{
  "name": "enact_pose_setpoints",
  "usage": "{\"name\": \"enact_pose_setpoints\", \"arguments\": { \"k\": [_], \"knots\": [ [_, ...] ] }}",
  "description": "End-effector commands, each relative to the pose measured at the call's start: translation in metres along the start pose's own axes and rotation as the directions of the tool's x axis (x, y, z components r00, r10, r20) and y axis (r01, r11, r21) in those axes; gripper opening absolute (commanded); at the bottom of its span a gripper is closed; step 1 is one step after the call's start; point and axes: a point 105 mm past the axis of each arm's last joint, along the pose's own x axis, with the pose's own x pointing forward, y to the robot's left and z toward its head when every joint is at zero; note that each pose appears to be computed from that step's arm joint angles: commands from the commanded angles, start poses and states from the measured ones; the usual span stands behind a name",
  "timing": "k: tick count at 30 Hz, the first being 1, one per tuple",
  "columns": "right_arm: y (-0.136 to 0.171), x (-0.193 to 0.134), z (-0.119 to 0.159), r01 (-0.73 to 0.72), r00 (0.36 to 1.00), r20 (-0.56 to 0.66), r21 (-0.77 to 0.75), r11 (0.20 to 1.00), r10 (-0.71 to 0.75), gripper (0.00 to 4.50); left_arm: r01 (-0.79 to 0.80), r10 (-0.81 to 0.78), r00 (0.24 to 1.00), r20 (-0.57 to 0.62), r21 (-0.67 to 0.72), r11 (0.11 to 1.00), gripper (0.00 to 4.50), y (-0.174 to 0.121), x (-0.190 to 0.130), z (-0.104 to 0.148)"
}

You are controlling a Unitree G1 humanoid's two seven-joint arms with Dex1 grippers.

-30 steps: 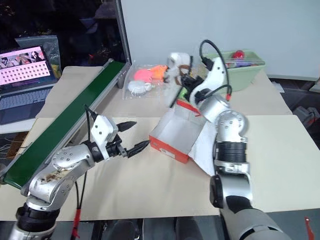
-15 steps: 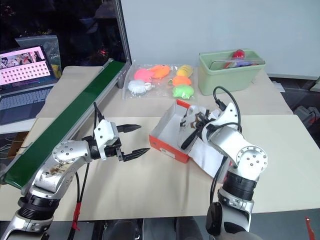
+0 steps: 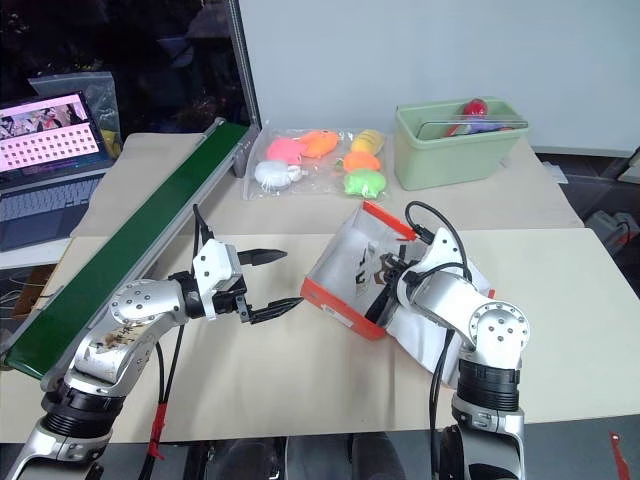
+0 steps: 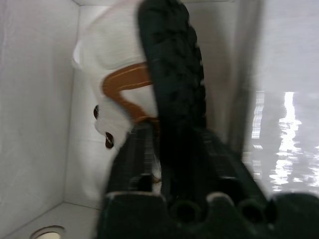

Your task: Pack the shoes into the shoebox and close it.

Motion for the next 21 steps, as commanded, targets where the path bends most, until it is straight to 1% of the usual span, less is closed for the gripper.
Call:
{"name": "enact_pose_setpoints", "arguments": {
  "k": [1, 2, 3, 9, 10, 12, 14, 15, 16, 17, 18, 19, 20, 21],
  "knots": [
    [0.020, -0.008, 0.014, -0.079, 0.996, 0.044, -0.006, 0.997, 0.079, 2.74, -0.021, 0.020, 0.999, 0.033, 0.043, 0.999, 4.50, 0.003, -0.003, 0.013],
    [0.025, -0.009, 0.016, -0.093, 0.994, 0.050, -0.008, 0.996, 0.093, 3.14, -0.024, 0.023, 0.999, 0.032, 0.042, 0.999, 4.50, 0.004, -0.004, 0.013],
    [0.029, -0.011, 0.018, -0.107, 0.992, 0.059, -0.013, 0.994, 0.107, 3.40, -0.027, 0.026, 0.999, 0.033, 0.042, 0.999, 4.50, 0.004, -0.004, 0.013],
    [0.058, -0.024, 0.041, -0.182, 0.971, 0.140, -0.081, 0.980, 0.192, 3.40, -0.072, 0.071, 0.997, 0.032, 0.044, 0.996, 4.50, 0.013, -0.004, 0.012],
    [0.062, -0.026, 0.046, -0.188, 0.966, 0.160, -0.117, 0.975, 0.205, 3.40, -0.096, 0.094, 0.995, 0.032, 0.041, 0.995, 4.50, 0.016, -0.005, 0.011],
    [0.068, -0.030, 0.052, -0.198, 0.955, 0.187, -0.169, 0.965, 0.229, 3.40, -0.155, 0.154, 0.988, 0.034, 0.025, 0.988, 4.50, 0.025, -0.007, 0.010],
    [0.081, -0.039, 0.060, -0.238, 0.929, 0.221, -0.258, 0.936, 0.297, 3.40, -0.285, 0.285, 0.958, 0.026, 0.003, 0.958, 4.50, 0.043, -0.012, 0.008],
    [0.092, -0.048, 0.063, -0.271, 0.896, 0.241, -0.371, 0.888, 0.374, 3.40, -0.422, 0.422, 0.906, 0.023, -0.008, 0.907, 4.50, 0.062, -0.018, 0.007],
    [0.100, -0.054, 0.064, -0.288, 0.871, 0.244, -0.450, 0.845, 0.427, 3.40, -0.513, 0.513, 0.858, 0.018, -0.016, 0.858, 4.50, 0.074, -0.025, 0.006],
    [0.105, -0.057, 0.064, -0.296, 0.856, 0.241, -0.498, 0.815, 0.458, 3.40, -0.564, 0.564, 0.825, 0.015, -0.021, 0.825, 4.50, 0.080, -0.029, 0.006],
    [0.113, -0.065, 0.057, -0.303, 0.815, 0.205, -0.647, 0.699, 0.543, 3.40, -0.681, 0.682, 0.731, 0.005, -0.059, 0.730, 4.50, 0.094, -0.042, 0.005],
    [0.118, -0.070, 0.049, -0.305, 0.790, 0.158, -0.738, 0.602, 0.593, 3.40, -0.747, 0.750, 0.662, -0.009, -0.086, 0.659, 4.50, 0.103, -0.053, 0.003],
    [0.118, -0.076, 0.035, -0.298, 0.753, 0.084, -0.841, 0.452, 0.652, 3.40, -0.821, 0.820, 0.570, -0.042, -0.077, 0.566, 4.50, 0.110, -0.070, -0.003],
    [0.117, -0.082, 0.019, -0.326, 0.716, -0.011, -0.890, 0.320, 0.698, 3.40, -0.876, 0.873, 0.483, -0.075, -0.062, 0.479, 4.50, 0.116, -0.088, -0.009]
  ]
}}
